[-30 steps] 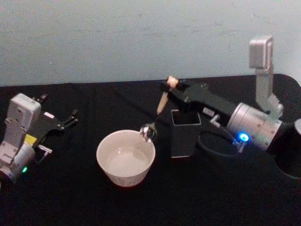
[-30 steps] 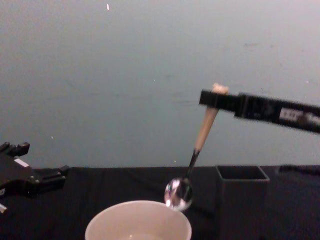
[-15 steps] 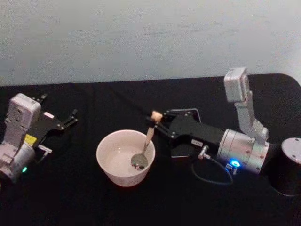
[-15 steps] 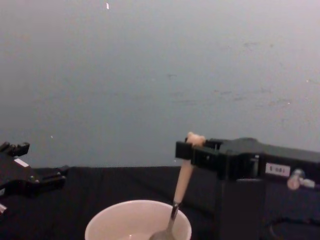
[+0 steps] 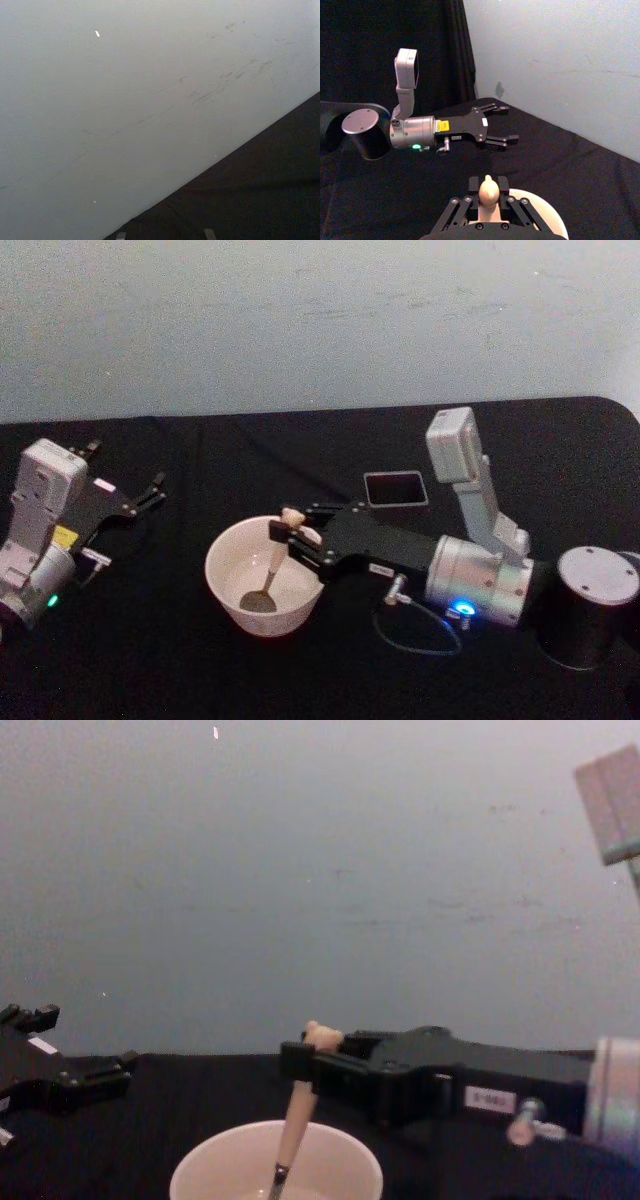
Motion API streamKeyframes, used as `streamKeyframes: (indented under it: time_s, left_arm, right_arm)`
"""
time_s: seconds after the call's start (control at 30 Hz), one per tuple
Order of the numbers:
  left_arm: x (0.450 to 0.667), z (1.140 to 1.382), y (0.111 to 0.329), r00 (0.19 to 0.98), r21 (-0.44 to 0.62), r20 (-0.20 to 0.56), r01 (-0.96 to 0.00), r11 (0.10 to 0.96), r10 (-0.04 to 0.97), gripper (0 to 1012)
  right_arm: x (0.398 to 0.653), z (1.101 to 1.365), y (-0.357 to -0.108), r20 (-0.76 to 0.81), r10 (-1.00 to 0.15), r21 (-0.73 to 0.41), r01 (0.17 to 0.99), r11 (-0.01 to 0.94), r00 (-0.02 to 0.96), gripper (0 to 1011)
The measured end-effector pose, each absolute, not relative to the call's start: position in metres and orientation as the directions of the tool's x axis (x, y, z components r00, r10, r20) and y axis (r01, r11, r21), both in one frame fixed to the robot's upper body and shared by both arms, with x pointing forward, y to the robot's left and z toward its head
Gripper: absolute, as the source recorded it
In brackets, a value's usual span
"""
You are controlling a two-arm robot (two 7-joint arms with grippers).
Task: Pick up the stirring spoon with one hand, stir inside the cup, then place it back in its original position.
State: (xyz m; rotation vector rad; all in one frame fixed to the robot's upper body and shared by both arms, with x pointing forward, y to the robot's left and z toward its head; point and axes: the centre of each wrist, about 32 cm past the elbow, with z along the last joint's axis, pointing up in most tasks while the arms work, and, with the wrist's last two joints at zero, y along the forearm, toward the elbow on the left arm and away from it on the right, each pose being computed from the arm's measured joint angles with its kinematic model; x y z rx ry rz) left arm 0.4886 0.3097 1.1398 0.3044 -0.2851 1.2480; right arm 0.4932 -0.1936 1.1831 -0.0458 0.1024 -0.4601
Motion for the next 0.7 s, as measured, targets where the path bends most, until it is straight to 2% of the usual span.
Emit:
streamKeyframes:
  time_s: [0.43,0.7]
  left_arm:
    - [0.489,1.14,0.31,0.292,0.07,0.374,-0.955,0.287,0.88,1001]
    - [0.489,1.14,0.31,0.292,0.07,0.374,-0.955,0.287,0.88,1001]
  right_arm:
    - [0.514,1.179,-0.162,-0.083,-0.511,-0.054,0.508,0.86,0.855,223]
    - [0.533,1.181,-0.159,-0.086,-0.576,-0.048,0.574,0.818,0.813,223]
